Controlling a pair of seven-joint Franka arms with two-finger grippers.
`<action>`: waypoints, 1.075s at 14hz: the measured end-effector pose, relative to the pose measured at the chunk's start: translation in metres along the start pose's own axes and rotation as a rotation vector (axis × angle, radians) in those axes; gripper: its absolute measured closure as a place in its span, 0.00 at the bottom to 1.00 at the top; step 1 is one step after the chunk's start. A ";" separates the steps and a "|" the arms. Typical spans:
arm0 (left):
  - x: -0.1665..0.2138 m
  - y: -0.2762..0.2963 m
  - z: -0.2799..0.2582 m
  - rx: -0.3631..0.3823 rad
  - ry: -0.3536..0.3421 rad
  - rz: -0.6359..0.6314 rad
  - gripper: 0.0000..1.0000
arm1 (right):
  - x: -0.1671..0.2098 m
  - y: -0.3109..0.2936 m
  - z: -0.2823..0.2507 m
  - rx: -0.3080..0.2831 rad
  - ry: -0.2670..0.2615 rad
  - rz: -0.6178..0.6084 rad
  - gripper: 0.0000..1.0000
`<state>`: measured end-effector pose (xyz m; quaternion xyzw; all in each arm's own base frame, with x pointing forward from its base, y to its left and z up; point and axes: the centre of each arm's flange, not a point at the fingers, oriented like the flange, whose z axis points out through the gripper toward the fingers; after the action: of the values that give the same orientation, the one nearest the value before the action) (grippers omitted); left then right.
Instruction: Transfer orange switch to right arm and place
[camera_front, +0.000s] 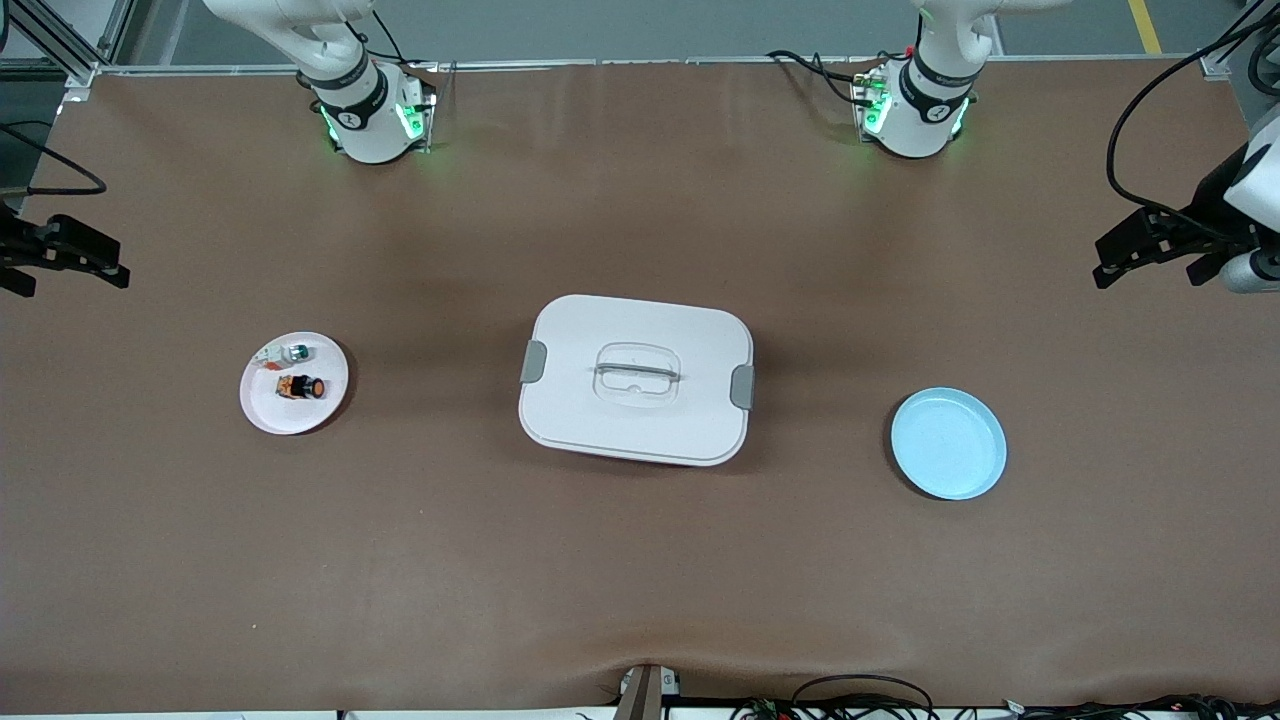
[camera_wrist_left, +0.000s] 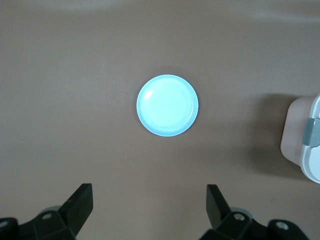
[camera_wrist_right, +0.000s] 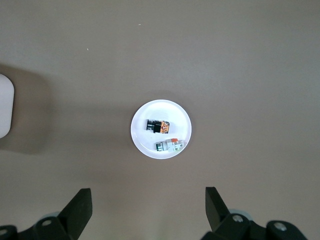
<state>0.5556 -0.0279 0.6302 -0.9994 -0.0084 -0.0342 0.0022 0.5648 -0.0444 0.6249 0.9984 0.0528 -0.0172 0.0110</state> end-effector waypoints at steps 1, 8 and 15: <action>0.000 0.000 0.000 -0.001 -0.001 -0.006 0.00 | 0.000 0.000 0.000 0.000 0.001 0.000 0.00; -0.002 0.000 0.001 0.000 -0.021 -0.030 0.00 | -0.011 0.001 -0.012 0.001 0.010 0.042 0.00; 0.002 0.000 0.015 0.002 -0.056 -0.030 0.00 | -0.021 0.000 -0.025 0.007 0.034 0.064 0.00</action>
<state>0.5586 -0.0276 0.6152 -0.9997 -0.0234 -0.0061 0.0026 0.5450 -0.0456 0.6509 0.9998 0.0208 0.0002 0.0071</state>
